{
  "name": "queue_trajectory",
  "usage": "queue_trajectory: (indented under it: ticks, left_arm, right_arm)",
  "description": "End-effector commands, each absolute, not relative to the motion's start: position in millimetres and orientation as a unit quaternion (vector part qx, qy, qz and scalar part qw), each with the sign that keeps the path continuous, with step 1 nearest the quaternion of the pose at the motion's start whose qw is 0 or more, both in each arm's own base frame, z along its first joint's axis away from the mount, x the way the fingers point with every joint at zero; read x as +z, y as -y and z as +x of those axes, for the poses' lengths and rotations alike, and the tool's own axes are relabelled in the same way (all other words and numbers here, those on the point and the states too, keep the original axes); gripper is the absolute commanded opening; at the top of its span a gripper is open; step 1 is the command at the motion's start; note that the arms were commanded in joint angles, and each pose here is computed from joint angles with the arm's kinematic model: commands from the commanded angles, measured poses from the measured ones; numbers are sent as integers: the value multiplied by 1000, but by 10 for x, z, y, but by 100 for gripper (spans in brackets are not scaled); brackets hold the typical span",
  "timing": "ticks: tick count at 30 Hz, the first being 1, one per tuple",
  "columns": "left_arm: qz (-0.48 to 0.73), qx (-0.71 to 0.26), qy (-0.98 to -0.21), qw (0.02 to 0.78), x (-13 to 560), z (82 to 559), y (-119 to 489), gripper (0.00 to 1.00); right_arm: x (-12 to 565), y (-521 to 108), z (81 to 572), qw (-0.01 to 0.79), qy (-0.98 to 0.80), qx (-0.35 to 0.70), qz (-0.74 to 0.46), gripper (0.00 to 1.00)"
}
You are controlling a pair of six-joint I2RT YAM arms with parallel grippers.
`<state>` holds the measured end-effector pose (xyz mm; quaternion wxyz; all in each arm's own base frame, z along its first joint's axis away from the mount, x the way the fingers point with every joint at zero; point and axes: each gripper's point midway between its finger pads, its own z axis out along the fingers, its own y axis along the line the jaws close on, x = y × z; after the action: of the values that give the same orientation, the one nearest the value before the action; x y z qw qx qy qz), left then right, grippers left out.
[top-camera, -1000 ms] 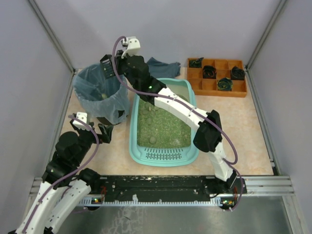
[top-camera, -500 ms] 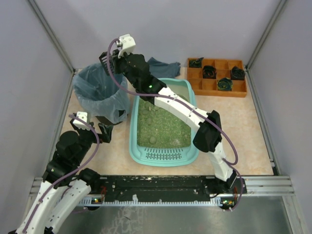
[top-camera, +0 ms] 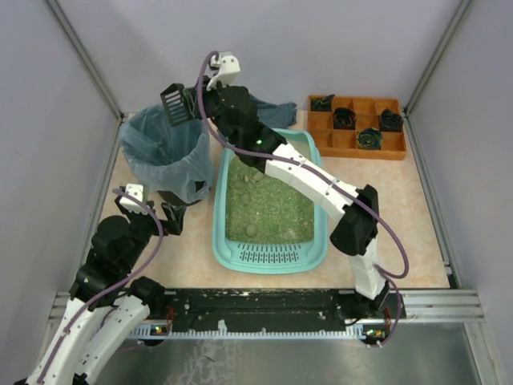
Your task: Clean the litter box
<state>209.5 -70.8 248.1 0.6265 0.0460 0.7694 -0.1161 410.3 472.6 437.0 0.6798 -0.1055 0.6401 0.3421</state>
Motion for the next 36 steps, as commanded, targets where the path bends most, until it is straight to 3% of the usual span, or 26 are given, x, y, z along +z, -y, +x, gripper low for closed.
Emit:
queue_trajectory:
  ticks: [1, 7, 13, 25, 36]
  left_arm:
    - [36, -117, -762, 636, 2532, 2098, 681, 100]
    - [40, -118, -764, 633, 2519, 2104, 698, 100]
    - [47, -119, -768, 628, 2493, 2123, 730, 100]
    - [56, -120, -772, 622, 2467, 2141, 762, 100]
    - [59, -122, -773, 620, 2462, 2145, 776, 100]
  right_arm:
    - [5157, -4183, 3818, 674, -597, 435, -18, 0]
    - [5221, -3561, 3622, 650, -584, 484, 49, 0]
    - [5048, -2903, 3363, 658, -593, 453, 96, 0]
    - [3834, -1939, 3070, 651, -679, 296, 168, 0]
    - [2845, -1824, 3262, 594, -765, 166, 185, 0]
